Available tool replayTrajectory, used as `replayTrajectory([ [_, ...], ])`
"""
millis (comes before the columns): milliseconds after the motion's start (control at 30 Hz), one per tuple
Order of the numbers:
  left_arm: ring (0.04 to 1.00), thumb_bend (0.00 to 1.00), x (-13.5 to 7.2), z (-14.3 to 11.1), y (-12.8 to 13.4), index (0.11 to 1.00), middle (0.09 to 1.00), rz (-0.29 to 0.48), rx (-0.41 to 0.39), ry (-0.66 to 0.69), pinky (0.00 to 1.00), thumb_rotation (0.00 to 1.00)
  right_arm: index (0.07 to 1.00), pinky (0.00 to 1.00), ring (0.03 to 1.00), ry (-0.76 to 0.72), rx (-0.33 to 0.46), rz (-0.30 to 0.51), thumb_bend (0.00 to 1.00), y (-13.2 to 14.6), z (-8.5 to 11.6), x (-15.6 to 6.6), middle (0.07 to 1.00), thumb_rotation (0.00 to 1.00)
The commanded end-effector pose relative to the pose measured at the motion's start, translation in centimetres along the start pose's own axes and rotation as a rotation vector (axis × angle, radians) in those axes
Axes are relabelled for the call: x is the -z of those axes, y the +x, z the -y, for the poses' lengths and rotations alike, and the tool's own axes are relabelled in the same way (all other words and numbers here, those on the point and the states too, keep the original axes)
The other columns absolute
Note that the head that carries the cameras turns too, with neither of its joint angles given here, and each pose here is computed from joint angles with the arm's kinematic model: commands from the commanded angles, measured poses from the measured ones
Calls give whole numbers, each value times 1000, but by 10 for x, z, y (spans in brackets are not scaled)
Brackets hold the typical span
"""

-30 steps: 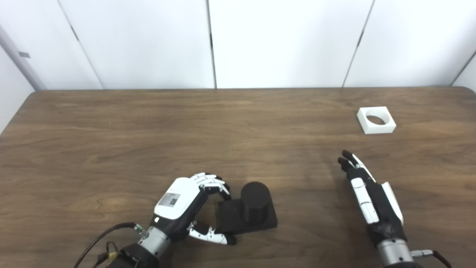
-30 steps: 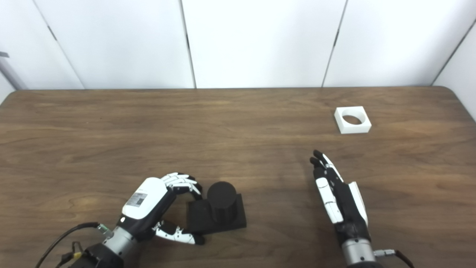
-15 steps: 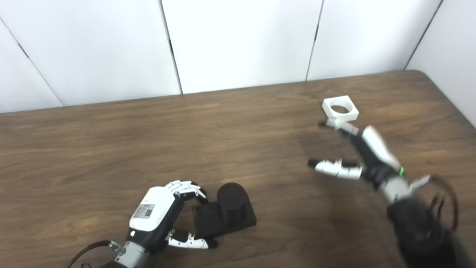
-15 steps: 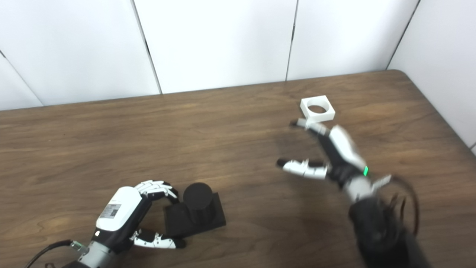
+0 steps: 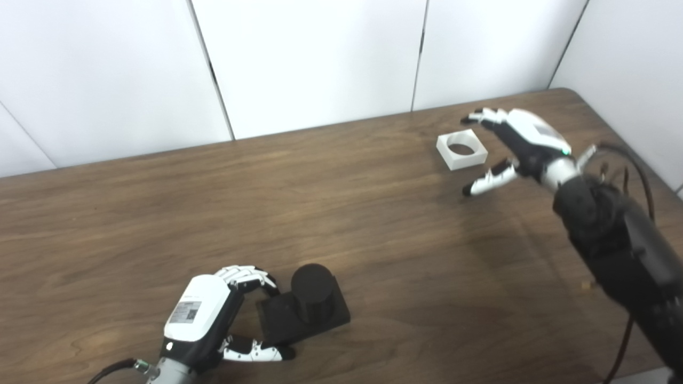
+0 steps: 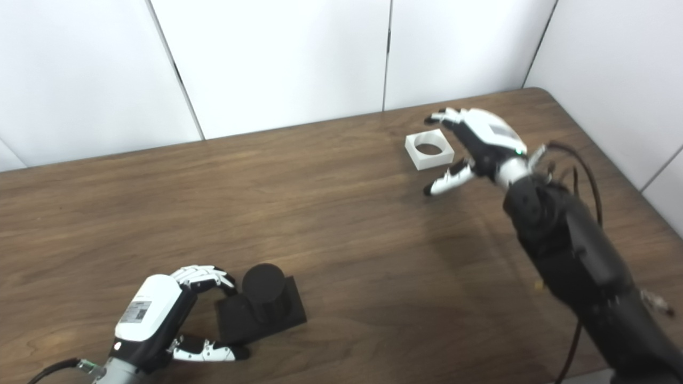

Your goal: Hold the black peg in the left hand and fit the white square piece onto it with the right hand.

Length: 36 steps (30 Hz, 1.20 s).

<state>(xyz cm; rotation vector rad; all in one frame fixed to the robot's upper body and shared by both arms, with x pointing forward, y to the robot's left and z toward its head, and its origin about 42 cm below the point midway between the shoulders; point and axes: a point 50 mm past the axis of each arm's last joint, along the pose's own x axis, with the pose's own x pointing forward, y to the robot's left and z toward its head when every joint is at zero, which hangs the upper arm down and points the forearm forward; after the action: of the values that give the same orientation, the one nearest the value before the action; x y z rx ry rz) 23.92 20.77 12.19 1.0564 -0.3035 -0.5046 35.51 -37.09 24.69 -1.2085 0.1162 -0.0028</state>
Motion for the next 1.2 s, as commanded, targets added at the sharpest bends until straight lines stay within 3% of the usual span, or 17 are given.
replayTrajectory([
  [0,766,520,7,11,-10,486,708,-37,101,23,797,45,880,949,1000,-57,65,58,884,13,25,-12,959,161],
  [633,766,520,4,10,-13,486,706,-41,101,15,799,45,875,946,989,-161,-28,2,918,82,26,-18,952,176],
  [1167,770,520,1,7,-11,486,711,-41,97,13,802,45,846,967,983,-289,-97,-39,887,92,18,-15,939,133],
])
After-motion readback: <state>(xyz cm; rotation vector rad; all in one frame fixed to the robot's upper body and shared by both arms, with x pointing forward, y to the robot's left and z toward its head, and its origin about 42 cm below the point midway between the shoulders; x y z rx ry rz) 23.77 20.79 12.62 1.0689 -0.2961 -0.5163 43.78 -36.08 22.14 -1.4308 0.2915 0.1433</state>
